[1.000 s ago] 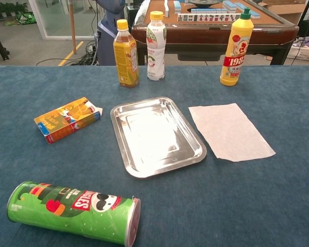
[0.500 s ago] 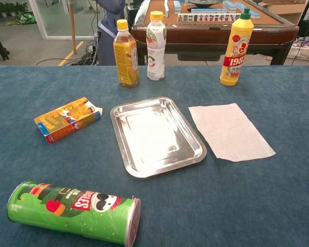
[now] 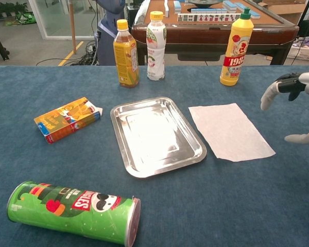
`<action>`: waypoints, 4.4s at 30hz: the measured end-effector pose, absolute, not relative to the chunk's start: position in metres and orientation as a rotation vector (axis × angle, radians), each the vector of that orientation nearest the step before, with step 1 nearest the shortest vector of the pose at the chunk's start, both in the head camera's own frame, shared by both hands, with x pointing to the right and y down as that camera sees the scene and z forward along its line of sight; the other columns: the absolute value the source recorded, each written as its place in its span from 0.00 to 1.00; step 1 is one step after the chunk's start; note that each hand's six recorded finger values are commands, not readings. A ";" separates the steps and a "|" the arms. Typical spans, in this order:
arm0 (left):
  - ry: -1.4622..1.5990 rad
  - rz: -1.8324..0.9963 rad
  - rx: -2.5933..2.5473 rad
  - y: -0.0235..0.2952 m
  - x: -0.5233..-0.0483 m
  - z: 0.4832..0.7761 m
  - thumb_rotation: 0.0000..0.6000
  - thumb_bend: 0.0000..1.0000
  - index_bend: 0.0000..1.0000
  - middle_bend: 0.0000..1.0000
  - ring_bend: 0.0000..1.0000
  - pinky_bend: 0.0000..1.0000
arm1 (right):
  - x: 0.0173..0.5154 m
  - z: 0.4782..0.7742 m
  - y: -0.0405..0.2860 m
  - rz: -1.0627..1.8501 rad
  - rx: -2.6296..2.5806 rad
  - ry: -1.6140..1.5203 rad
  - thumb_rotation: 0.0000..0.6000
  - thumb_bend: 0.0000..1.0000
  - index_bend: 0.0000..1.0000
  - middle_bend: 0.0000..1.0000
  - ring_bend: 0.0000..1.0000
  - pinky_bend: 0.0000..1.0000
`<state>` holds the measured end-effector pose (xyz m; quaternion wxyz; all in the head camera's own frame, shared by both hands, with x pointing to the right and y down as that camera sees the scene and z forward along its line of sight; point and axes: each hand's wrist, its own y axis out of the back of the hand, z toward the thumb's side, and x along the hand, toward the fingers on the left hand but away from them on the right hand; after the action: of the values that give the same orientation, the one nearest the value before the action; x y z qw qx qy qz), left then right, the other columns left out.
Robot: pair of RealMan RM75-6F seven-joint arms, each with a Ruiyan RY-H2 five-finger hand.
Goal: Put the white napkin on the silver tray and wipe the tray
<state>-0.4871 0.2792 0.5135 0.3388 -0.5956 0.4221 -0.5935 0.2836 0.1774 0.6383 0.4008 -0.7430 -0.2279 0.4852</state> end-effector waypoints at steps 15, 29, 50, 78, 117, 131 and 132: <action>1.117 -1.539 -1.541 0.280 -0.491 0.509 1.00 0.27 0.20 0.12 0.12 0.00 | 0.236 0.679 0.186 1.262 -1.912 -0.535 1.00 0.18 0.42 0.28 0.13 0.31; 1.122 -1.551 -1.529 0.282 -0.495 0.506 1.00 0.27 0.20 0.12 0.12 0.00 | 0.206 0.711 0.192 1.305 -1.891 -0.518 1.00 0.18 0.42 0.29 0.13 0.31; 1.132 -1.555 -1.521 0.284 -0.500 0.504 1.00 0.27 0.20 0.12 0.12 0.00 | 0.182 0.730 0.193 1.302 -1.894 -0.486 1.00 0.18 0.42 0.29 0.13 0.31; 1.121 -1.568 -1.524 0.283 -0.501 0.509 1.00 0.27 0.20 0.12 0.12 0.00 | 0.191 0.733 0.173 1.347 -1.835 -0.533 1.00 0.20 0.50 0.30 0.13 0.32; 1.112 -1.573 -1.534 0.281 -0.501 0.516 1.00 0.27 0.20 0.12 0.12 0.00 | 0.214 0.713 0.147 1.401 -1.787 -0.624 1.00 0.52 0.55 0.32 0.14 0.33; 1.122 -1.570 -1.517 0.282 -0.502 0.510 1.00 0.27 0.20 0.12 0.12 0.00 | 0.153 0.645 0.068 1.125 -1.761 -0.794 1.00 0.52 0.55 0.32 0.14 0.33; 1.123 -1.570 -1.517 0.282 -0.502 0.509 1.00 0.27 0.20 0.12 0.12 0.00 | 0.146 0.643 0.067 1.109 -1.761 -0.785 1.00 0.52 0.55 0.32 0.14 0.33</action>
<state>-0.5015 0.2825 0.5093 0.3365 -0.5817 0.4309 -0.6022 0.1461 0.0669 0.6434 0.4428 -0.7098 -0.3164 0.4472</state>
